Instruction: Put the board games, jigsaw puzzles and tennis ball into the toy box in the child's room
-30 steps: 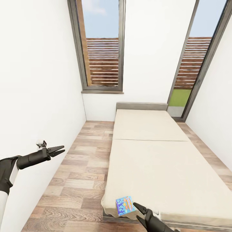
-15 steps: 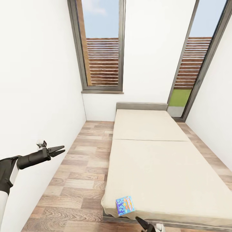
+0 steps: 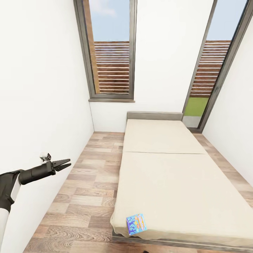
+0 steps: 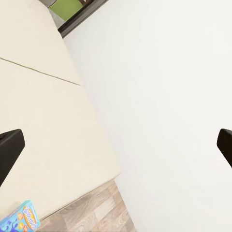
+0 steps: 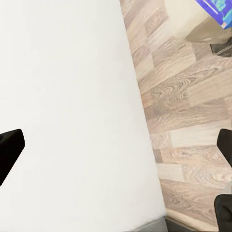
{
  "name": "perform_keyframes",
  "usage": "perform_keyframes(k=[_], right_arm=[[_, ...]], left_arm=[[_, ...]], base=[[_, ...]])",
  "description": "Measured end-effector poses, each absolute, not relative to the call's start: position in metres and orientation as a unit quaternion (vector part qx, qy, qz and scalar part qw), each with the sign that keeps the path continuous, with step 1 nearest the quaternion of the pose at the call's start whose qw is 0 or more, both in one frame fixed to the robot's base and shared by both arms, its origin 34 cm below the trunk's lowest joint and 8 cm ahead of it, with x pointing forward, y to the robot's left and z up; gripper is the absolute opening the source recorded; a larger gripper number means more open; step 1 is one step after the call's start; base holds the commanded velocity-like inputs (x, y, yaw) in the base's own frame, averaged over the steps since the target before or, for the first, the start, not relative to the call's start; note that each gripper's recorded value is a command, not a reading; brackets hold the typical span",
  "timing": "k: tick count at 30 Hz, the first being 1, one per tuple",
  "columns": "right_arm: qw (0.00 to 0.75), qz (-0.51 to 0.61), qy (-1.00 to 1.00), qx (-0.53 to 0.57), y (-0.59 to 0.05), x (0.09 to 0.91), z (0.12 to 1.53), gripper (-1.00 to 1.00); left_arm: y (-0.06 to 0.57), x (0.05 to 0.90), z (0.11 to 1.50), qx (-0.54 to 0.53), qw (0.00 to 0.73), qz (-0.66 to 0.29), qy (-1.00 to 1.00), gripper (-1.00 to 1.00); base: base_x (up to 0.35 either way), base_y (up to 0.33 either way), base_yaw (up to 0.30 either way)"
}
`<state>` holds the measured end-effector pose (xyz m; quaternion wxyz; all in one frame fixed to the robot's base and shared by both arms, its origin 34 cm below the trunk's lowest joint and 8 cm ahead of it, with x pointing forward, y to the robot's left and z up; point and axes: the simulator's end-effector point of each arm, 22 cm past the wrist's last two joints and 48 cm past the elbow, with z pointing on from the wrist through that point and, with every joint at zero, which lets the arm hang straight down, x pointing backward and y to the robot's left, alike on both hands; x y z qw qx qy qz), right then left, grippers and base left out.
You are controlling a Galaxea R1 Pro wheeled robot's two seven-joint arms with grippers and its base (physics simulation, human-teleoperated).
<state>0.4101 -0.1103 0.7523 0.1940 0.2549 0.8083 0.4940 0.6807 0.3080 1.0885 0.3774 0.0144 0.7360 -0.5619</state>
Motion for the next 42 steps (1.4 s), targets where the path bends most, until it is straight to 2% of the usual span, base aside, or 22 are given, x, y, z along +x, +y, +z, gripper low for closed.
perform_keyframes(k=[3,14,23,42], right_arm=[[0.234,0.517,0.789,0.236,-0.109,0.420,0.769,1.00],[0.277,0.537,0.767,0.218,-0.115,0.450,0.792,1.00],[0.320,0.553,0.732,0.237,-0.158,0.474,0.812,1.00],[0.335,0.569,0.711,0.242,-0.158,0.480,0.823,1.00]], left_arm=[[0.308,0.681,1.088,0.014,0.377,-0.562,0.736,1.00],[0.307,0.681,1.088,0.015,0.377,-0.562,0.737,1.00],[0.303,0.681,1.086,0.015,0.374,-0.564,0.736,1.00],[0.305,0.681,1.089,0.013,0.375,-0.568,0.733,1.00]], base=[[0.000,0.000,0.000],[0.000,0.000,0.000],[0.000,0.000,0.000],[0.000,0.000,0.000]])
